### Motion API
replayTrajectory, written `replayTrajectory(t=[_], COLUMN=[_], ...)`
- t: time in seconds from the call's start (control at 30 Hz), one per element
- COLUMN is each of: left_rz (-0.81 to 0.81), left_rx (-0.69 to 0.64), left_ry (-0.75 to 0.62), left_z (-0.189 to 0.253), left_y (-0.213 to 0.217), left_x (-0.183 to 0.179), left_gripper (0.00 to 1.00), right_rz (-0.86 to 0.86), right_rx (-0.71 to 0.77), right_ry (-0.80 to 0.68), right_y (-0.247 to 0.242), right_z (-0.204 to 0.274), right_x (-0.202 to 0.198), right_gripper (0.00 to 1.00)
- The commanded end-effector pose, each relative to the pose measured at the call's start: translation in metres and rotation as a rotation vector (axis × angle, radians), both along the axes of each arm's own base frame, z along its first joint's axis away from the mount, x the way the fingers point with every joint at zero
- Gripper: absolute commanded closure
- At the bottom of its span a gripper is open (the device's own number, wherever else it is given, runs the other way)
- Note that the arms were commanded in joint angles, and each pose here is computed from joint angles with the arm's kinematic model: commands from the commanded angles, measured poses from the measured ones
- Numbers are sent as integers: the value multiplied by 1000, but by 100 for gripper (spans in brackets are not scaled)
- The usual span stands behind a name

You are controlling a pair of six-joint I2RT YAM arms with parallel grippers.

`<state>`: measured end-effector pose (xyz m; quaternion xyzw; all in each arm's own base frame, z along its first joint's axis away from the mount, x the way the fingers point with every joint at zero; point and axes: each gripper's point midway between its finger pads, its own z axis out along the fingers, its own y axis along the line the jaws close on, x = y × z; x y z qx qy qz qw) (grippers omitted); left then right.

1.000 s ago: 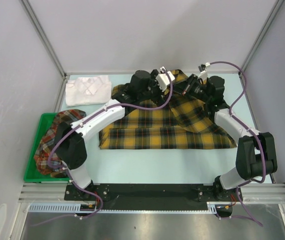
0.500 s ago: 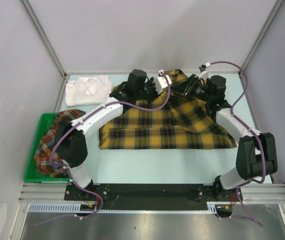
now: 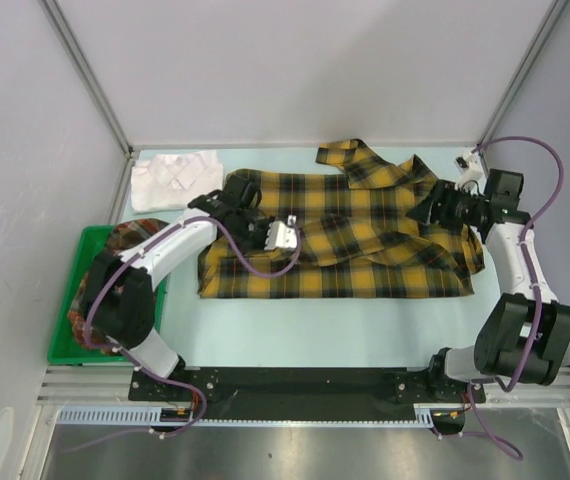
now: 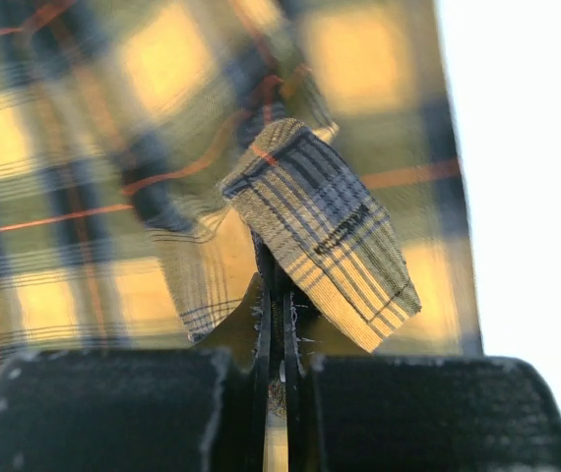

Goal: Fold and stack the long sleeve shirts
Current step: Fold the shirt

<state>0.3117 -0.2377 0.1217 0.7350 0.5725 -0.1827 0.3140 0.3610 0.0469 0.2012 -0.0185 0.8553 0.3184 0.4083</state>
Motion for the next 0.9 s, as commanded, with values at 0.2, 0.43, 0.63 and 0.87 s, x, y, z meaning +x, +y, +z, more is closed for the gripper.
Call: replayTrajectory(t=[0.2, 0.43, 0.63, 0.87], left_rz=[-231, -278, -169, 195], left_rx=[15, 34, 97, 98], left_ry=[-220, -303, -314, -168], left_z=[-6, -18, -38, -26], left_y=[57, 65, 81, 130], left_x=[-10, 10, 38, 39], left_gripper=[100, 95, 71, 54], right_rz=[184, 235, 279, 250], right_rx=[-266, -298, -414, -513], right_ry=[137, 209, 282, 411], right_y=[-36, -37, -39, -75], right_z=[-74, -99, -128, -148], right_x=[-42, -51, -56, -60], right_gripper=[40, 49, 53, 55])
